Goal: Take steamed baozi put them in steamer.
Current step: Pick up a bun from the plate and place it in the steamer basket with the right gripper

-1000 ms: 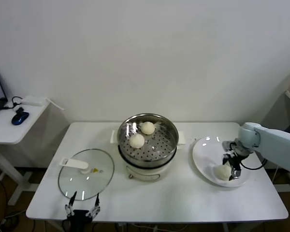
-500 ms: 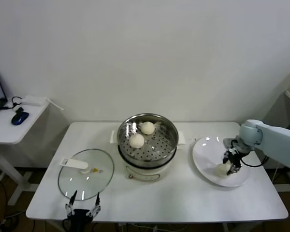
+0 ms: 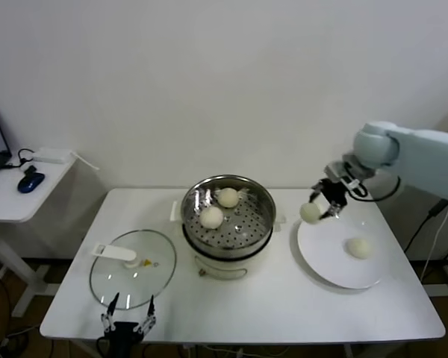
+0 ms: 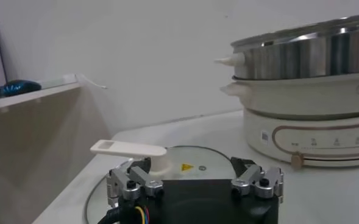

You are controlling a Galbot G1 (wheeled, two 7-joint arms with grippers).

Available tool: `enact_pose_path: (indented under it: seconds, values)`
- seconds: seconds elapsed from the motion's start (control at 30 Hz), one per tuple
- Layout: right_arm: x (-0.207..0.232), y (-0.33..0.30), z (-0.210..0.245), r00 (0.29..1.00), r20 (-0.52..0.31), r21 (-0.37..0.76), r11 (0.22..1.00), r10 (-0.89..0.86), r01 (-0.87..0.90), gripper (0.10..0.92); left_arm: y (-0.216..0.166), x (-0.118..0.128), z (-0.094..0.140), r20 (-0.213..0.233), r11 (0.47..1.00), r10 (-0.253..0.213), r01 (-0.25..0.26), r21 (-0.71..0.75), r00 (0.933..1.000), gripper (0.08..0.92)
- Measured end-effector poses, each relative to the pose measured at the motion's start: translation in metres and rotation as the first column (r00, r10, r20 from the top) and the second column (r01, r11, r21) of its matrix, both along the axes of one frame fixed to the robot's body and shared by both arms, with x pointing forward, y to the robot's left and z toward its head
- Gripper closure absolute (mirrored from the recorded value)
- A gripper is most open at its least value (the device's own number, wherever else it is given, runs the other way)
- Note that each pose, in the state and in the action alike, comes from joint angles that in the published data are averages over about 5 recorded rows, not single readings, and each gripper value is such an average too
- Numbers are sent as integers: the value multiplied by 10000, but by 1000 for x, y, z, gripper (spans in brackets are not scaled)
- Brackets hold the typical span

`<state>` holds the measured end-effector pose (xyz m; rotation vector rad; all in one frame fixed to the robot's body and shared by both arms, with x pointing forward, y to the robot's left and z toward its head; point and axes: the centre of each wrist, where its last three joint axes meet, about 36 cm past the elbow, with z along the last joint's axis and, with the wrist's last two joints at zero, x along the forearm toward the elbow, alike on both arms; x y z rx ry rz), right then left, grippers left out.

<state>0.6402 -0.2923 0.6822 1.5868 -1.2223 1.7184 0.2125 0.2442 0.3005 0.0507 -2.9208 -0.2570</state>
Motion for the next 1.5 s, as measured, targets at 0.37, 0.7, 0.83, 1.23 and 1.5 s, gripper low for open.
enact_pose_path:
  seconds: [0.37,0.7,0.83,1.23,1.5]
  values:
    - [-34,109,46,8813,1119,-427,8883,4590,-4572,426,0,-3,-1,20,10000,88,-88,19,10000,177]
    - [-41,170,8,7300,687,-1448,7307,6800,-6671,445,-3,-2,-1,74,10000,29,-29,-12,10000,177]
    - [-39,188,-13,6803,487,-1783,6766,7313,-7145,445,-3,-1,-1,114,10000,35,-35,2,9999,177]
    - [-22,221,-61,6101,295,-2100,6017,7918,-7706,451,-1,0,-1,162,10000,39,-39,4,9999,177]
    - [-14,231,-80,6019,385,-2039,5960,7976,-7767,439,-2,1,-2,194,10000,38,-38,-15,9998,177]
